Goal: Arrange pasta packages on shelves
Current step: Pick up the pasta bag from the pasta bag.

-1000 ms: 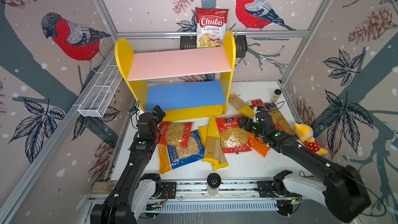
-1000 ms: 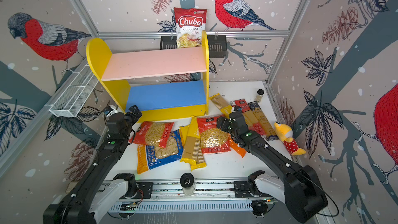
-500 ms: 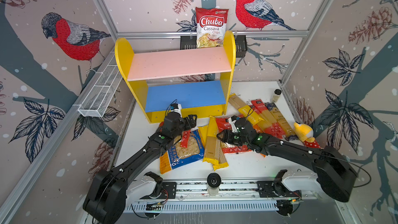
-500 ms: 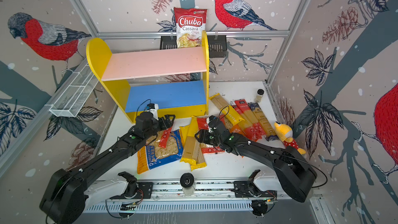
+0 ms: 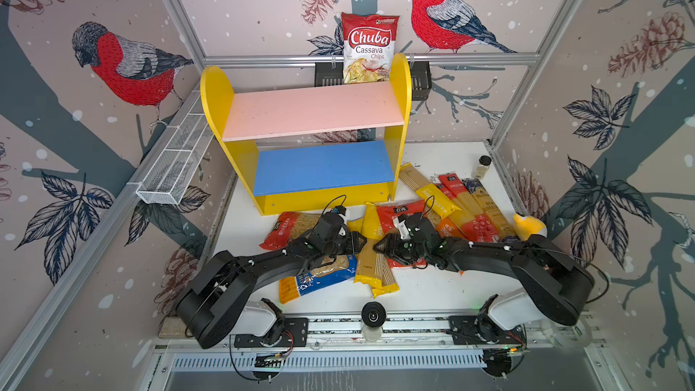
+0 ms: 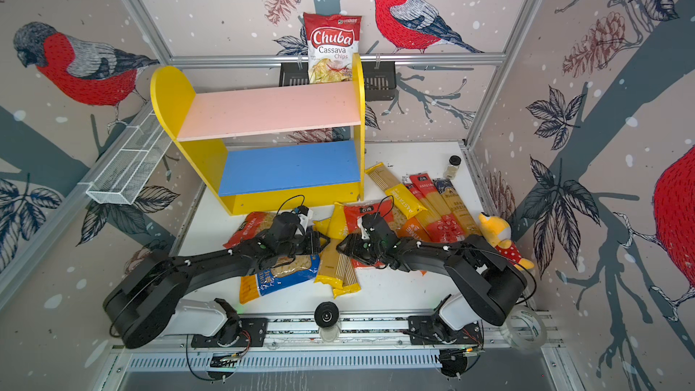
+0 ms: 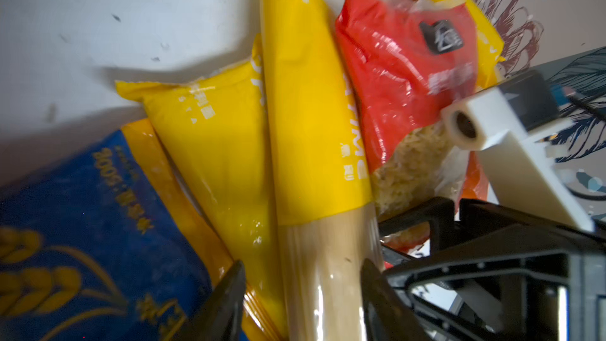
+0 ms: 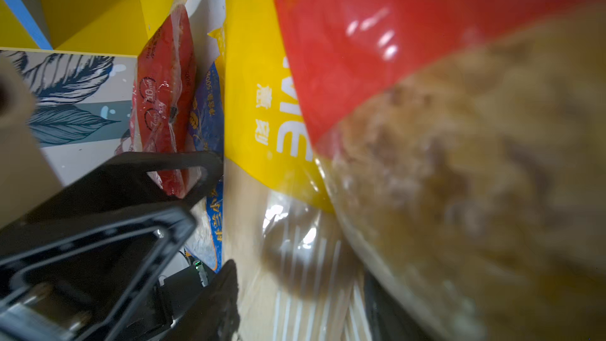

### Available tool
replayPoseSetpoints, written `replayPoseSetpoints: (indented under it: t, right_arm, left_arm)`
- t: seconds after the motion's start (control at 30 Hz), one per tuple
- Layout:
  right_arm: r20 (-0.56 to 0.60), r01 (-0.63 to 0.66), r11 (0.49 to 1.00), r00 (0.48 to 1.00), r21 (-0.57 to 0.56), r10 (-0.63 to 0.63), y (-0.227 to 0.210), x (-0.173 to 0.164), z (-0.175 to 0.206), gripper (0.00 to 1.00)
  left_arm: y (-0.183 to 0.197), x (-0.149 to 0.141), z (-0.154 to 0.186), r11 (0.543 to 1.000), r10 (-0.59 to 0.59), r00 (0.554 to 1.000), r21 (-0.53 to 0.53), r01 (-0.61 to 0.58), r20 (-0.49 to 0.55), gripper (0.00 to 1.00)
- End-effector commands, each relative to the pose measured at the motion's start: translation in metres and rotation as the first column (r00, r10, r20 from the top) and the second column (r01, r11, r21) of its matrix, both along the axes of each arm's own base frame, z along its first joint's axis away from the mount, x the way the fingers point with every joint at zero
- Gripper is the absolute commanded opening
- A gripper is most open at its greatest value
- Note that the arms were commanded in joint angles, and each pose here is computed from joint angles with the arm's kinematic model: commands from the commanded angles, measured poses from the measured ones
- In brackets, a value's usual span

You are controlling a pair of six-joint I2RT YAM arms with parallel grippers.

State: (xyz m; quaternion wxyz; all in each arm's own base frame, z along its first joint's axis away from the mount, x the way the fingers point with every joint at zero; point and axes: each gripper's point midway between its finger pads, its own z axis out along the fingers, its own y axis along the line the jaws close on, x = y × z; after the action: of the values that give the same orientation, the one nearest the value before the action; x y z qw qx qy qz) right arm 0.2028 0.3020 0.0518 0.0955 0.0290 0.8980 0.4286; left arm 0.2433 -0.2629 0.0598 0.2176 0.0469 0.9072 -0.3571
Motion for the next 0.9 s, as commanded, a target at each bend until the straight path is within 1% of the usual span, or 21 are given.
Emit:
replayPoseSetpoints:
  t: [0.0, 0.07, 0.1, 0.2, 0.33, 0.4, 0.43, 0.5, 0.53, 0.67, 0.73, 0.87]
  right_arm:
    - [0.071, -0.010, 0.988, 0.997, 0.152, -0.001, 0.013, 0.008, 0.035, 0.55]
    - [0.106, -0.019, 0.982, 0.994, 0.189, -0.001, 0.013, 0.011, 0.048, 0.53]
    - [0.121, -0.023, 0.979, 0.993, 0.205, -0.002, 0.013, 0.012, 0.055, 0.53]
    - [0.147, -0.020, 0.973, 0.989, 0.228, -0.014, 0.011, 0.017, 0.063, 0.53]
    - [0.075, 0.018, 0.985, 0.997, 0.172, -0.032, 0.006, 0.019, 0.036, 0.54]
    - [0.032, 0.046, 0.992, 0.998, 0.121, -0.050, 0.001, 0.016, 0.022, 0.57]
    - [0.030, 0.043, 0.994, 0.998, 0.105, -0.047, 0.000, 0.014, 0.021, 0.58]
    - [0.027, 0.035, 0.997, 0.999, 0.062, -0.037, -0.001, 0.008, 0.020, 0.59]
    - [0.023, 0.031, 0.999, 0.999, 0.037, -0.032, -0.003, 0.005, 0.017, 0.59]
    - [-0.027, 0.023, 0.998, 0.999, -0.051, -0.024, -0.013, -0.003, -0.006, 0.61]
    - [-0.061, 0.035, 0.997, 0.997, -0.065, -0.039, -0.016, -0.006, -0.016, 0.63]
    - [-0.041, 0.040, 0.995, 0.998, -0.091, -0.043, -0.013, -0.007, -0.013, 0.69]
  left_arm:
    - [-0.017, -0.002, 0.004, 0.996, -0.053, 0.998, -0.067, 0.051, -0.031, 0.44]
    - [-0.022, -0.005, -0.002, 0.994, -0.076, 0.995, -0.089, 0.071, -0.060, 0.37]
    - [-0.024, -0.006, -0.003, 0.992, -0.081, 0.994, -0.104, 0.074, -0.071, 0.35]
    - [-0.027, -0.007, -0.005, 0.990, -0.088, 0.993, -0.116, 0.079, -0.079, 0.33]
    - [-0.025, -0.006, -0.003, 0.992, -0.082, 0.994, -0.104, 0.074, -0.074, 0.32]
    - [-0.024, -0.006, -0.001, 0.992, -0.080, 0.994, -0.105, 0.072, -0.074, 0.31]
    - [-0.024, -0.007, -0.001, 0.991, -0.083, 0.994, -0.108, 0.075, -0.073, 0.31]
    - [-0.026, -0.010, -0.001, 0.989, -0.097, 0.992, -0.120, 0.086, -0.084, 0.38]
    - [-0.027, -0.011, -0.001, 0.987, -0.103, 0.991, -0.128, 0.092, -0.086, 0.38]
    - [-0.032, -0.013, 0.001, 0.982, -0.121, 0.989, -0.156, 0.107, -0.087, 0.38]
    - [-0.033, -0.012, 0.000, 0.982, -0.125, 0.988, -0.150, 0.111, -0.089, 0.37]
    - [-0.033, -0.014, 0.000, 0.982, -0.129, 0.987, -0.152, 0.114, -0.092, 0.37]
